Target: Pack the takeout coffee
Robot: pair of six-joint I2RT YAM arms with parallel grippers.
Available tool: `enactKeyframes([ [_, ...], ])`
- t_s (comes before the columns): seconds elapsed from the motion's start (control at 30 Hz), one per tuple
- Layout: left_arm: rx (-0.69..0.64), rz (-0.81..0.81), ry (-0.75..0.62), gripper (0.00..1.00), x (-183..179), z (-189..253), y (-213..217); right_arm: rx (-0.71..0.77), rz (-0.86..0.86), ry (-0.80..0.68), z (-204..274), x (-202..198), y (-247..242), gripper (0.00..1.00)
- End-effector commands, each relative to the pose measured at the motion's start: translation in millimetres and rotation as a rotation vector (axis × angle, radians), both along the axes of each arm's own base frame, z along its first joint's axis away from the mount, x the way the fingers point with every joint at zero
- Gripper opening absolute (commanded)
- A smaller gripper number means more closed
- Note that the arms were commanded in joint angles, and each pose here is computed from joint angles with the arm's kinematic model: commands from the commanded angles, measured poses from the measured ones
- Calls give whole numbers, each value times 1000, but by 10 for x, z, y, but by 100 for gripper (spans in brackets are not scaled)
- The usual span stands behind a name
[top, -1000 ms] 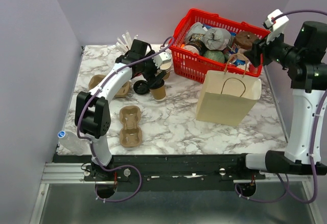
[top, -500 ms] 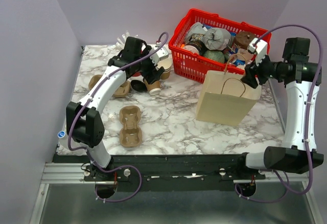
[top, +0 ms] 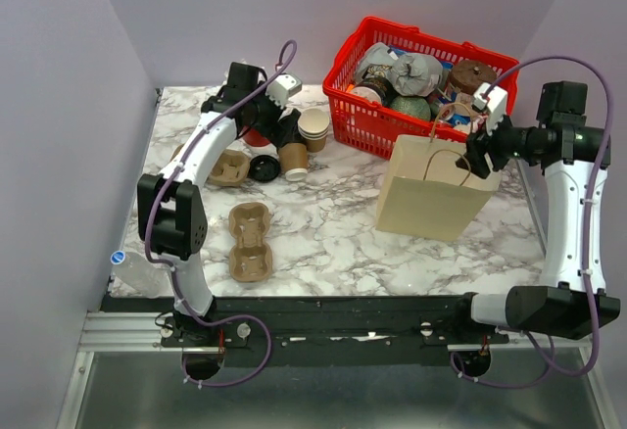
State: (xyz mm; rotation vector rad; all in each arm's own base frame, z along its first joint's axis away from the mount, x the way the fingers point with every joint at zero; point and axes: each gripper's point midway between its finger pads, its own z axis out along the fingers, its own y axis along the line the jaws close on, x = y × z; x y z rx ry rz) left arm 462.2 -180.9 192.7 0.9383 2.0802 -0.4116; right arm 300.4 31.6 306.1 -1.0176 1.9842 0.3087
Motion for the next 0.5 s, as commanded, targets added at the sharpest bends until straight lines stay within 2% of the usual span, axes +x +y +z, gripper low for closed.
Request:
enactKeyframes([
  [0.0,-24,-23,37,98,79,-122,-106,60,2,3,-20,-49,81,67],
  [0.17,10,-129,52,98,200,-391,-183,72,-4,18,-25,-87,97,68],
  [0.47,12,-153,115,96,372,-695,-220,80,-25,42,-99,-158,100,68],
])
